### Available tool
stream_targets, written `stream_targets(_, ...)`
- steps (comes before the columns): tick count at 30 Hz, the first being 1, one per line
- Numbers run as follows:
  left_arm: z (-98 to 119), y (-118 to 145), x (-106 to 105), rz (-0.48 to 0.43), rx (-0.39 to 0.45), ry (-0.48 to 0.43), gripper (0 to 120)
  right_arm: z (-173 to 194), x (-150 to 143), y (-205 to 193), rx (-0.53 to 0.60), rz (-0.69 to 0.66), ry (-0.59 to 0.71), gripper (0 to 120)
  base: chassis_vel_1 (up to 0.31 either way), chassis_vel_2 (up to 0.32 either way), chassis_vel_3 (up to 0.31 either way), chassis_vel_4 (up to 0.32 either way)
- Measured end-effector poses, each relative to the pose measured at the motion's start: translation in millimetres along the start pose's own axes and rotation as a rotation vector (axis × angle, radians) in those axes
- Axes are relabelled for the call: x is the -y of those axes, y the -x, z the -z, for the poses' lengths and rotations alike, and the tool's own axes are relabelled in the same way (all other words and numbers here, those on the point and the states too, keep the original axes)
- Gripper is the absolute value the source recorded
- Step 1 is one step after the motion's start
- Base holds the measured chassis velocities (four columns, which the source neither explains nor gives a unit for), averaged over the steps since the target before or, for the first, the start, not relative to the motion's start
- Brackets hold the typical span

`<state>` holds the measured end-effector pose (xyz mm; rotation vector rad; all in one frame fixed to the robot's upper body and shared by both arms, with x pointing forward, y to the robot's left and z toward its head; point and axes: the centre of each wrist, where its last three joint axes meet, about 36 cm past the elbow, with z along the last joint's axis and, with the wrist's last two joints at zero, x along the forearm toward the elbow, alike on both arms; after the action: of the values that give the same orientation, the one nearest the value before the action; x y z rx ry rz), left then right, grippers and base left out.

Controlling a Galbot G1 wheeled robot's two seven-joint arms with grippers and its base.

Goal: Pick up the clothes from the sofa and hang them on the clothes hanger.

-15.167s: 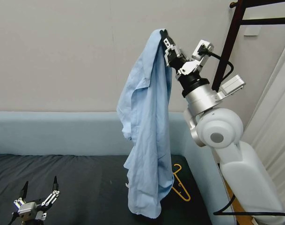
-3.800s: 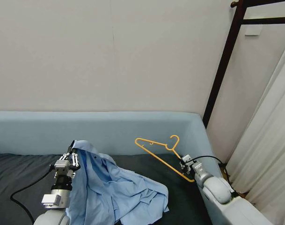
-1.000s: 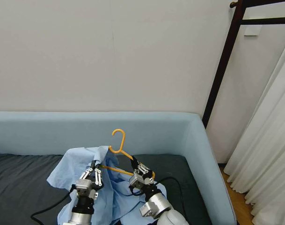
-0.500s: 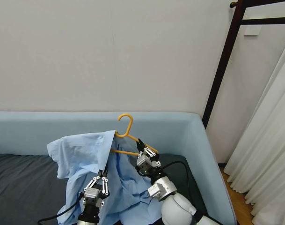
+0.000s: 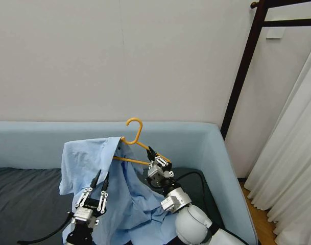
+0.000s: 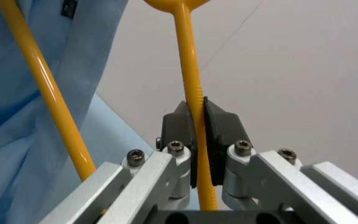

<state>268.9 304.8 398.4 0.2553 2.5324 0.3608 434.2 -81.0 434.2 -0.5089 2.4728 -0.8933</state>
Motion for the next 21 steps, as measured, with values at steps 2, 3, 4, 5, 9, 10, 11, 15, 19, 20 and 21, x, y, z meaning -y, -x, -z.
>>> stream_targets(2,21,6,-33,-0.023,0.039,0.020,55,-1,1,4,0.015,0.000,-0.010,4,0.000,0.000,0.000,0.000)
stream_targets(3,31,13,-46,-0.040,0.063,0.018,59,0,2,5,0.021,-0.001,-0.014,4,0.000,0.000,0.000,0.000)
stream_targets(4,41,20,-57,-0.066,0.085,0.010,65,0,3,6,0.029,-0.003,-0.019,4,0.000,0.000,0.000,0.000)
stream_targets(5,41,20,-57,-0.066,0.085,0.010,65,0,3,6,0.029,-0.003,-0.019,4,0.000,0.000,0.000,0.000)
stream_targets(9,57,51,-102,-0.147,0.079,-0.094,84,4,5,7,0.067,-0.005,-0.042,4,0.000,0.000,0.000,0.000)
stream_targets(10,57,51,-102,-0.147,0.079,-0.094,84,4,5,7,0.067,-0.005,-0.042,4,0.000,0.000,0.000,0.000)
stream_targets(11,54,58,-109,-0.164,0.059,-0.116,88,5,5,5,0.074,-0.004,-0.047,4,0.000,0.000,0.000,0.000)
stream_targets(15,37,83,-137,-0.259,-0.005,-0.151,98,1,5,-1,0.085,0.000,-0.063,4,0.000,0.000,0.000,0.000)
stream_targets(19,15,117,-183,-0.425,-0.066,-0.132,100,-3,3,-5,0.082,0.004,-0.065,4,0.000,0.000,0.000,0.000)
stream_targets(20,12,128,-196,-0.463,-0.085,-0.130,100,-5,3,-6,0.080,0.003,-0.067,4,0.000,0.000,0.000,0.000)
stream_targets(21,12,128,-196,-0.463,-0.085,-0.130,100,-5,3,-6,0.080,0.003,-0.067,4,0.000,0.000,0.000,0.000)
